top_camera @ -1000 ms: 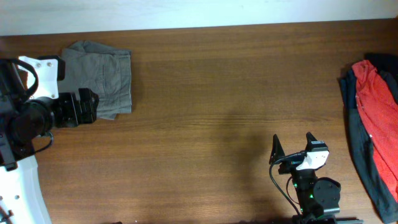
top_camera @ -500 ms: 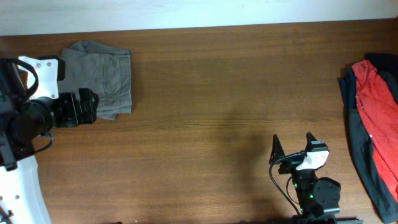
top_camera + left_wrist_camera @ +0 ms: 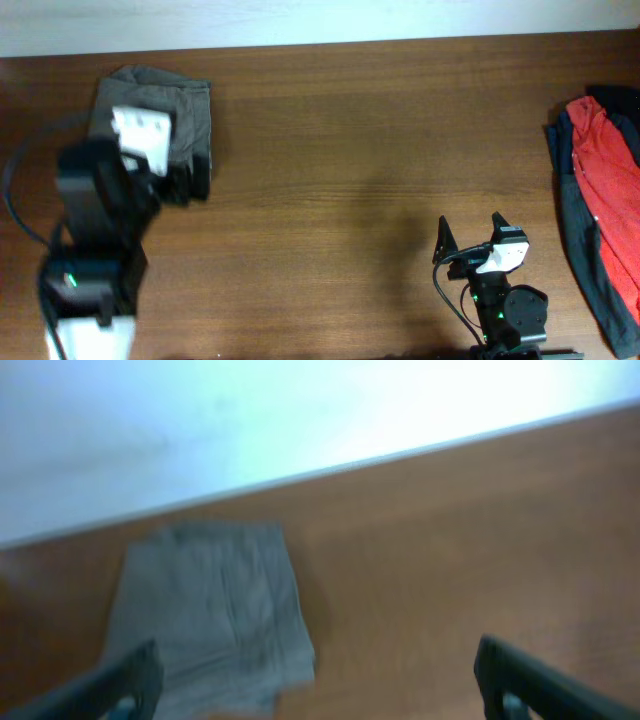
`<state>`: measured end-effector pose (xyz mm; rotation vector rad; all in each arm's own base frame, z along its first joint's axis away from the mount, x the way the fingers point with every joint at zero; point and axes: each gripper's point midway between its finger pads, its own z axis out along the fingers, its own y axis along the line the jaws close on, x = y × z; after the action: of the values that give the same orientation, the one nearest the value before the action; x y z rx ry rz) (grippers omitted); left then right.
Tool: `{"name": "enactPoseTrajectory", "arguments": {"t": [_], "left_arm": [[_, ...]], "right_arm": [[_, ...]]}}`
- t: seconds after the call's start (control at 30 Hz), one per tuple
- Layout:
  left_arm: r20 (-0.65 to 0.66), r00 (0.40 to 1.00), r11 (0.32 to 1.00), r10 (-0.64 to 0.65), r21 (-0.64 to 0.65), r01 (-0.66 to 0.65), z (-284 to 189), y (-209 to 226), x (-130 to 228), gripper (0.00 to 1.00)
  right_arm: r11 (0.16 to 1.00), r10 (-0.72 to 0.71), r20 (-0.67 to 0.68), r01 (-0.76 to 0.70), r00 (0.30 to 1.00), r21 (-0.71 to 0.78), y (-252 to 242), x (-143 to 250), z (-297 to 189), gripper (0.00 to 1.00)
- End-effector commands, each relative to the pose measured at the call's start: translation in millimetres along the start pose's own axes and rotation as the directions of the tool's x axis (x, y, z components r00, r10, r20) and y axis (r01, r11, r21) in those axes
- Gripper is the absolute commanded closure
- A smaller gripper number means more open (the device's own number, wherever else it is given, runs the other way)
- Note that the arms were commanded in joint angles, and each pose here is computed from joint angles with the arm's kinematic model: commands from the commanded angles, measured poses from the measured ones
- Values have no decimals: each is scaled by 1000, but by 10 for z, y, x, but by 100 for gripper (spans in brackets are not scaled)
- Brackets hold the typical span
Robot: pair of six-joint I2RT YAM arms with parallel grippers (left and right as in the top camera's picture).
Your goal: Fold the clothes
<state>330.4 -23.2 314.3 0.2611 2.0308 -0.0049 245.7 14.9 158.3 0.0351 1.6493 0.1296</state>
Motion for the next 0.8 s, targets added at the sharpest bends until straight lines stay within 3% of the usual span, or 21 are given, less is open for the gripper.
{"name": "enactPoseTrajectory", "arguments": {"t": [0.0, 0.33, 0.63, 0.77], "left_arm": [[81, 996, 999, 24, -31, -21, -129, -57, 342, 1], [310, 949, 996, 55, -83, -31, -359, -229, 1232, 0], [303, 952, 994, 54, -103, -24, -105, -265, 1806, 1], [337, 940, 992, 60, -127, -18, -61, -230, 1798, 1]], "right_arm": [[1000, 8, 2, -8, 1000, 0, -8, 19, 1, 1], [1000, 8, 2, -8, 1000, 0, -8, 19, 1, 1], [1000, 8, 2, -8, 1000, 0, -8, 18, 1, 1], [1000, 8, 2, -8, 1000, 0, -8, 19, 1, 1]]}}
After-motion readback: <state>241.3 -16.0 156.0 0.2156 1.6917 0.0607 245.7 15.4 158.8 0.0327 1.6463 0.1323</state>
